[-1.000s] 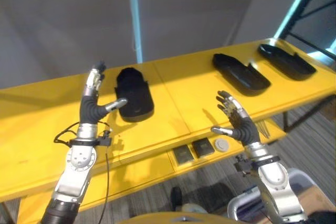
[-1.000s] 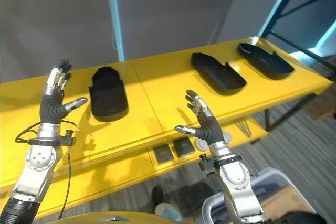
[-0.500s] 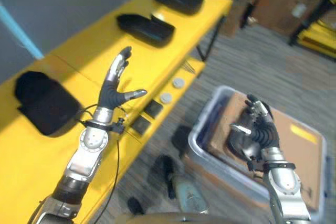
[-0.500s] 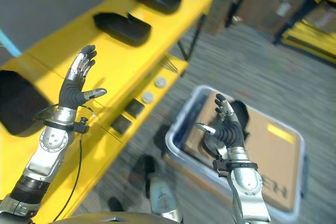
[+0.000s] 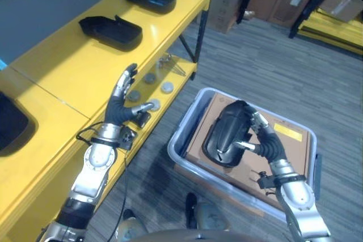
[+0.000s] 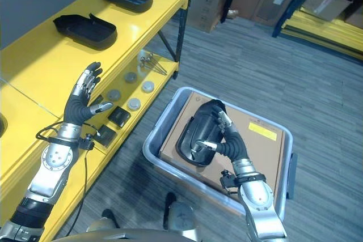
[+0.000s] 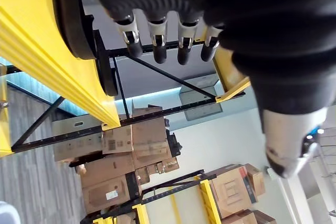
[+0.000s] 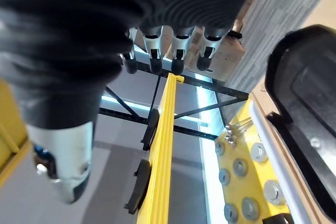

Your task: Move parts from the plastic box to the shelf.

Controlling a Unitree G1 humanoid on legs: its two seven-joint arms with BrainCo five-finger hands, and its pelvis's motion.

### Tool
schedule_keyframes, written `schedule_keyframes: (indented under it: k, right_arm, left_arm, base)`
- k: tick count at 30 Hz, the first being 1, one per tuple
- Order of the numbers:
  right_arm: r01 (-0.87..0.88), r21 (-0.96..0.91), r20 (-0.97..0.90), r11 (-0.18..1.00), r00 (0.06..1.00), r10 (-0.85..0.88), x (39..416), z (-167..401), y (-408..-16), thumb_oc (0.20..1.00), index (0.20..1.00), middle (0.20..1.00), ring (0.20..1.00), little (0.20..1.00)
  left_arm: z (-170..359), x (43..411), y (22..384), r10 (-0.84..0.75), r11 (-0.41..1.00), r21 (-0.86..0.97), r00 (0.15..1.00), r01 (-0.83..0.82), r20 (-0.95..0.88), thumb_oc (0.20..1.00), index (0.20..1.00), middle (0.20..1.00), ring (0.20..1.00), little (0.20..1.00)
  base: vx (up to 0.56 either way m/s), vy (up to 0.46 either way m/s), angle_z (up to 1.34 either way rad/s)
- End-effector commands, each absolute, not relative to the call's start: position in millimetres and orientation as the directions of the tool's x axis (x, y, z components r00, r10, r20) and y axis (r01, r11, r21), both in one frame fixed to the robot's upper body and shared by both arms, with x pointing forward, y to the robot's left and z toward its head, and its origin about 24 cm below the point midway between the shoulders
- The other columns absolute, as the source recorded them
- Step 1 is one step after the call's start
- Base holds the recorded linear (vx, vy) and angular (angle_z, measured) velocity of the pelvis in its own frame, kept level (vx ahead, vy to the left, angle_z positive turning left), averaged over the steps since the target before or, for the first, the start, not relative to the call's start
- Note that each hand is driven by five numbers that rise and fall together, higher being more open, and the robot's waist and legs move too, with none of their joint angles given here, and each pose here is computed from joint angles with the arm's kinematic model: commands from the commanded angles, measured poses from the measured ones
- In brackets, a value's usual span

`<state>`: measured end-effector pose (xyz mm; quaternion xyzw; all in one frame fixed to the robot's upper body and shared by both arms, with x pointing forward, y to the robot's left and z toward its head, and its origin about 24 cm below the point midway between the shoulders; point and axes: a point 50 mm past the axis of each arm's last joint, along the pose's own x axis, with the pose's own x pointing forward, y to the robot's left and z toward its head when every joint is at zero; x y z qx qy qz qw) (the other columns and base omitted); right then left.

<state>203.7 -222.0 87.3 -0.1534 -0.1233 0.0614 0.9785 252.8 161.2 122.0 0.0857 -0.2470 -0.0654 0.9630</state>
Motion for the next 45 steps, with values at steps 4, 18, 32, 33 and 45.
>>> schedule_keyframes:
  k: [4, 18, 32, 33, 45]
  right_arm:
    - [-0.097, -0.258, 0.400, 0.961, 0.895, 0.197, 219.5, 118.9, -208.7, 1.000, 1.000, 1.000, 1.000, 1.000]
    - [-0.067, -0.225, 0.336, 0.972, 0.931, 0.142, 222.0, 99.9, -208.9, 1.000, 1.000, 1.000, 1.000, 1.000]
    - [0.177, -0.359, 0.336, 0.917, 0.941, -0.050, 254.7, 98.4, -236.4, 1.000, 1.000, 1.000, 1.000, 1.000]
    - [0.200, -0.365, 0.347, 0.909, 0.935, -0.067, 261.7, 102.1, -238.4, 1.000, 1.000, 1.000, 1.000, 1.000]
    - [0.499, -0.381, 0.546, 0.778, 0.801, -0.246, 322.0, 170.5, -263.8, 1.000, 1.000, 1.000, 1.000, 1.000]
  left_arm:
    - [140.7, 243.4, 180.1, -0.104, 0.981, 0.193, 0.823, -0.007, 0.558, 1.000, 1.000, 1.000, 1.000, 1.000]
    - [142.7, 247.4, 171.6, -0.165, 0.969, 0.247, 0.809, 0.026, 0.564, 1.000, 1.000, 1.000, 1.000, 1.000]
    - [142.0, 251.2, 160.9, -0.254, 0.959, 0.248, 0.807, 0.138, 0.533, 1.000, 1.000, 1.000, 1.000, 1.000]
    - [142.1, 251.1, 159.5, -0.257, 0.960, 0.240, 0.806, 0.148, 0.533, 1.000, 1.000, 1.000, 1.000, 1.000]
    - [146.3, 255.7, 147.0, -0.298, 0.953, 0.207, 0.787, 0.220, 0.540, 1.000, 1.000, 1.000, 1.000, 1.000]
  base:
    - [-0.13, -0.069, -0.23]
    - [-0.13, 0.119, -0.48]
    - [-0.04, -0.038, -0.22]
    - [-0.11, -0.145, 0.65]
    - [-0.04, -0.056, 0.43]
